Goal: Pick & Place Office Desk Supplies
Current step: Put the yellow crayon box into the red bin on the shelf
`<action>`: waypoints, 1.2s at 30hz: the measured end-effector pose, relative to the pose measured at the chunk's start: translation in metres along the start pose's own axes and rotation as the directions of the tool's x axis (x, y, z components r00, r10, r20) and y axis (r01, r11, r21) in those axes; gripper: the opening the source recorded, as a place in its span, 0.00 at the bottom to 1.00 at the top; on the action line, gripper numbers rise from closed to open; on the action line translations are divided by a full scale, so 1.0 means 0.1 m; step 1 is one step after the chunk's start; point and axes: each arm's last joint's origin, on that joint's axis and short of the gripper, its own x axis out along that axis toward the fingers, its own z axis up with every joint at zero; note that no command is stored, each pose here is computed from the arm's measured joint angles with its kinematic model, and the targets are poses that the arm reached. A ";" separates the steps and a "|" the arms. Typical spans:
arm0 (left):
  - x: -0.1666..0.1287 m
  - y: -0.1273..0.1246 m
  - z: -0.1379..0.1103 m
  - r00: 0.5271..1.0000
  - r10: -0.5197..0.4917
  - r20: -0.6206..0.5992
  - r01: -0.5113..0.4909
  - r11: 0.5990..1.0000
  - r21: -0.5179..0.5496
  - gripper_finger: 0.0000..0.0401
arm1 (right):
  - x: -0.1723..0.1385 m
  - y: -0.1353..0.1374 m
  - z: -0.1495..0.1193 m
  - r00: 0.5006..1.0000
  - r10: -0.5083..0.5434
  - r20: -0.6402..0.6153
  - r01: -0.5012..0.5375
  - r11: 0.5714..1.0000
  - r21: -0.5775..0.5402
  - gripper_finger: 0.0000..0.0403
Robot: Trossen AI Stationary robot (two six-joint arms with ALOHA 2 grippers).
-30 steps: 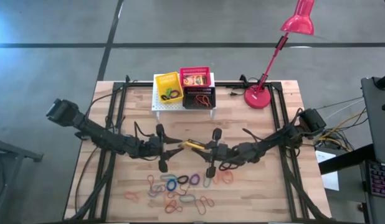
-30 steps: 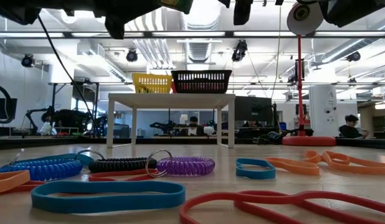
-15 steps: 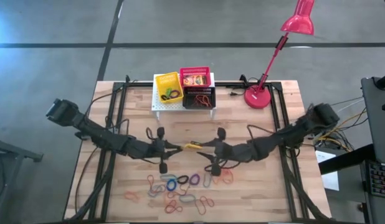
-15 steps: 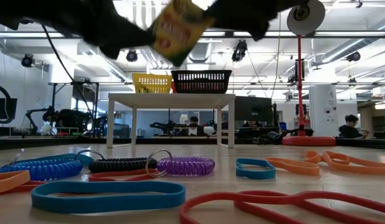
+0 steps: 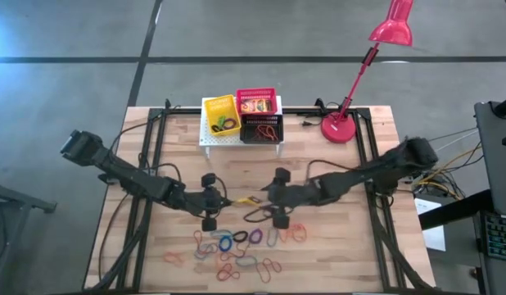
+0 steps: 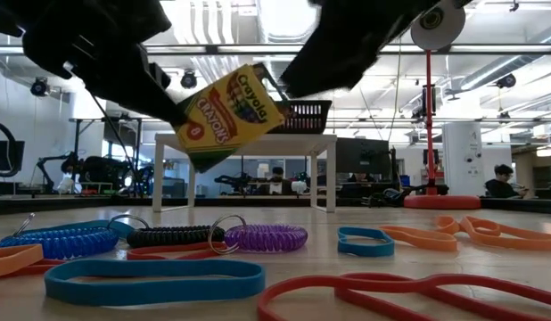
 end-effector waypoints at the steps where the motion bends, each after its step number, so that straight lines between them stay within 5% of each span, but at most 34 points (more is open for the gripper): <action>1: 0.00 0.00 0.00 1.000 0.001 -0.002 -0.001 1.000 0.001 0.10 | 0.08 0.00 0.00 1.000 -0.002 -0.012 0.002 1.000 0.001 0.70; 9: 0.00 0.00 -0.01 1.000 0.001 -0.006 -0.001 1.000 0.002 0.11 | 0.42 0.10 0.11 0.999 0.022 -0.035 -0.024 0.999 -0.049 0.59; 23: 0.00 0.00 -0.01 1.000 0.002 -0.004 -0.002 1.000 -0.014 0.15 | 0.44 0.13 0.03 1.000 -0.025 0.001 0.025 0.994 0.102 0.06; 29: 0.01 0.01 -0.03 1.000 0.003 -0.009 -0.003 1.000 -0.013 0.31 | 0.30 0.18 -0.07 0.999 -0.015 0.042 0.008 0.986 0.168 0.06; 36: 0.02 0.01 -0.10 1.000 -0.003 0.015 0.003 0.999 -0.049 0.40 | -0.28 0.00 0.15 0.978 -0.084 0.191 0.045 0.978 0.203 0.06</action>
